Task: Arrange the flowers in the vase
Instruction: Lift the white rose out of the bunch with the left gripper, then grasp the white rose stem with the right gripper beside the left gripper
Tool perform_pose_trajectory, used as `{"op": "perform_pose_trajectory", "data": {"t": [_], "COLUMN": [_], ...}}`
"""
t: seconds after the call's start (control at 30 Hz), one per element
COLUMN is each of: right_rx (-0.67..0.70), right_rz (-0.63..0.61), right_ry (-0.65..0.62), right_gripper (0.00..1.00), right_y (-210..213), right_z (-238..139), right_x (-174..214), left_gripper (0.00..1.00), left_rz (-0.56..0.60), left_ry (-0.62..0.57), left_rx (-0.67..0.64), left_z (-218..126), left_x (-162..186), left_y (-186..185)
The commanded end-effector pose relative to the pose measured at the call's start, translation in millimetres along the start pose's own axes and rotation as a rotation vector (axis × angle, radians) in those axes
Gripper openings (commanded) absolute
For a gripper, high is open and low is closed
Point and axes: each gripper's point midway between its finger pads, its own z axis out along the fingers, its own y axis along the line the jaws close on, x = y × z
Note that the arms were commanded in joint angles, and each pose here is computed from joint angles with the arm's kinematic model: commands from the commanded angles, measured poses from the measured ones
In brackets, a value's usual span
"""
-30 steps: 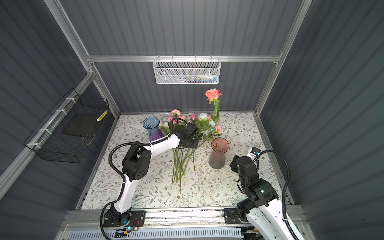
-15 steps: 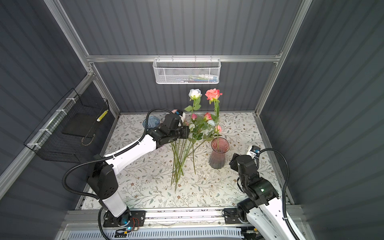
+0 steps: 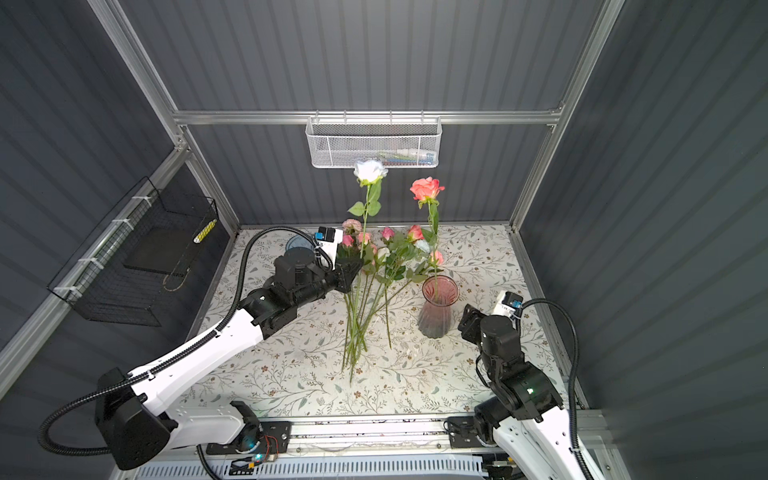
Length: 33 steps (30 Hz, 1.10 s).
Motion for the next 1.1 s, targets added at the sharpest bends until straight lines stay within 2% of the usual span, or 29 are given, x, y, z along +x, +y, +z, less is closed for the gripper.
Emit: {"op": "perform_pose_trajectory", "data": {"t": [0.0, 0.1, 0.27, 0.37, 0.57, 0.63, 0.87, 1.07], "right_rx": [-0.334, -0.575, -0.756, -0.806, -0.827, -0.807, -0.807, -0.797], "right_rz": [-0.051, -0.102, -0.140, -0.153, -0.152, -0.151, -0.135, -0.139], "right_ry": [-0.024, 0.015, 0.017, 0.069, 0.097, 0.106, 0.127, 0.121], "right_gripper": [0.69, 0.68, 0.70, 0.69, 0.66, 0.60, 0.27, 0.08], "right_y": [73, 126, 169, 183, 190, 189, 194, 194], "right_z": [-35, -63, -83, -78, -71, -65, -57, -54], "right_x": [-40, -59, -79, -75, -66, -64, -60, -60], "left_gripper": [0.00, 0.00, 0.00, 0.00, 0.00, 0.00, 0.00, 0.00], "left_rz": [0.103, 0.107, 0.166, 0.148, 0.112, 0.101, 0.099, 0.099], "left_ry": [0.002, 0.053, 0.121, 0.118, 0.116, 0.106, 0.091, 0.089], "left_rx": [0.171, 0.242, 0.325, 0.364, 0.370, 0.386, 0.366, 0.365], "left_z": [-1, 3, 2, 2, -1, -2, -1, -1], "left_x": [-7, 8, 26, 29, 31, 32, 29, 30], "left_y": [-48, -85, -140, -154, -155, -157, -154, -153]}}
